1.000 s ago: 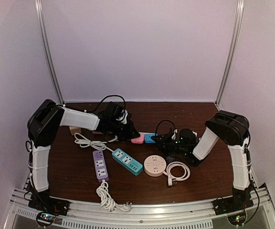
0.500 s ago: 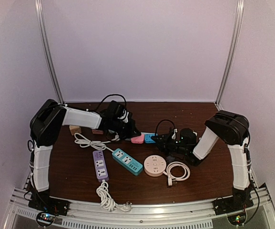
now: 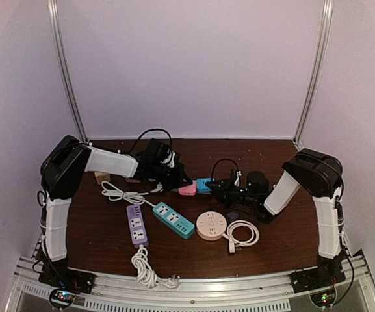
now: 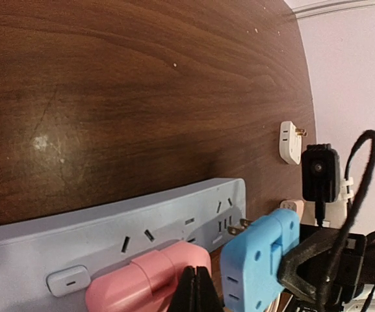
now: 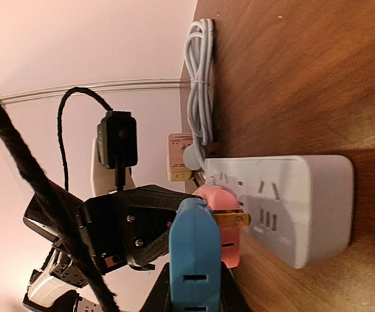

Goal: Pull the plug off the socket

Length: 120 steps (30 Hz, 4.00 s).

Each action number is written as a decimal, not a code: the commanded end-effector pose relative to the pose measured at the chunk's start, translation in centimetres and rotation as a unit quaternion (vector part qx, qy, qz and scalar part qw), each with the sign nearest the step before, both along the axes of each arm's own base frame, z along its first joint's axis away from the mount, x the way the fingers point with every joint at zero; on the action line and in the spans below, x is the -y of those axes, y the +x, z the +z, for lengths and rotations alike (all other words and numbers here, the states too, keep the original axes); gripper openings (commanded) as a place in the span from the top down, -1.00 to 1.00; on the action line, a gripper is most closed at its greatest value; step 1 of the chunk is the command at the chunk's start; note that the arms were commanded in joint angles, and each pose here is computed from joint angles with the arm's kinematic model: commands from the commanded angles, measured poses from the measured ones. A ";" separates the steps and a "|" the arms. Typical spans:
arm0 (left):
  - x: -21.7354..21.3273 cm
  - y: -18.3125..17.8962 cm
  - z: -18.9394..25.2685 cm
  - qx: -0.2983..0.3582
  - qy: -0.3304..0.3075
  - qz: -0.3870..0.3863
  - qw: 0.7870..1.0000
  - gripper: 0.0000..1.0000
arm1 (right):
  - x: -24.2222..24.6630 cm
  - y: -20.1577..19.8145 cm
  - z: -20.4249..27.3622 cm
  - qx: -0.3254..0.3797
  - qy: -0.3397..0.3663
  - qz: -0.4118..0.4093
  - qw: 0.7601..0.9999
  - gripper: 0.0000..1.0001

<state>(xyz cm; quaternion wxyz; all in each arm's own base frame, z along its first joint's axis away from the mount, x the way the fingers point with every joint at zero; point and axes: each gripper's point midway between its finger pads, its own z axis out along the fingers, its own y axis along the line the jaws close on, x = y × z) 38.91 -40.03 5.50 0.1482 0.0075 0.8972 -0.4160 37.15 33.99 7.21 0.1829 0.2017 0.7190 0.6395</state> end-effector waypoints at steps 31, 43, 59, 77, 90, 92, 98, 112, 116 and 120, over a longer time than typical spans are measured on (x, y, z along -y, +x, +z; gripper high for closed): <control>0.8 0.3 8.0 0.109 0.087 -0.057 0.989 0.90 | 25.8 -0.6 6.5 0.003 -0.642 -0.168 0.748 1.00; 0.4 -1.3 10.5 0.134 0.086 -0.069 0.985 0.88 | 34.7 -2.2 2.6 -0.114 -0.755 -0.156 0.626 0.93; -0.3 -2.5 10.4 0.138 0.096 -0.070 0.983 0.81 | 33.9 -1.6 -1.7 -0.137 -0.756 -0.103 0.632 0.58; -0.9 -2.9 9.7 0.131 0.100 -0.063 0.984 0.57 | 30.5 -1.0 -0.6 -0.093 -0.698 -0.090 0.705 -0.11; -3.0 -3.1 7.5 0.077 0.042 0.007 0.996 0.21 | 15.4 0.7 4.2 0.065 -0.580 -0.016 0.812 0.04; -3.5 -3.0 6.9 0.066 0.023 0.022 0.997 0.19 | 12.3 0.9 4.6 0.091 -0.556 0.006 0.826 0.18; -3.9 -2.5 5.8 0.049 -0.017 0.046 0.998 -0.02 | 4.6 1.9 4.8 0.140 -0.506 0.061 0.849 0.56; -3.7 -1.7 2.3 -0.005 -0.026 0.071 0.997 -0.19 | -2.9 2.9 1.7 0.150 -0.432 0.128 0.880 0.90; -4.1 -1.9 1.2 -0.016 -0.013 0.078 0.997 -0.20 | -3.1 2.7 0.5 0.141 -0.429 0.135 0.882 0.91; -3.6 -1.9 0.6 -0.024 -0.021 0.074 0.997 -0.20 | -3.2 2.8 -0.3 0.139 -0.430 0.137 0.881 0.92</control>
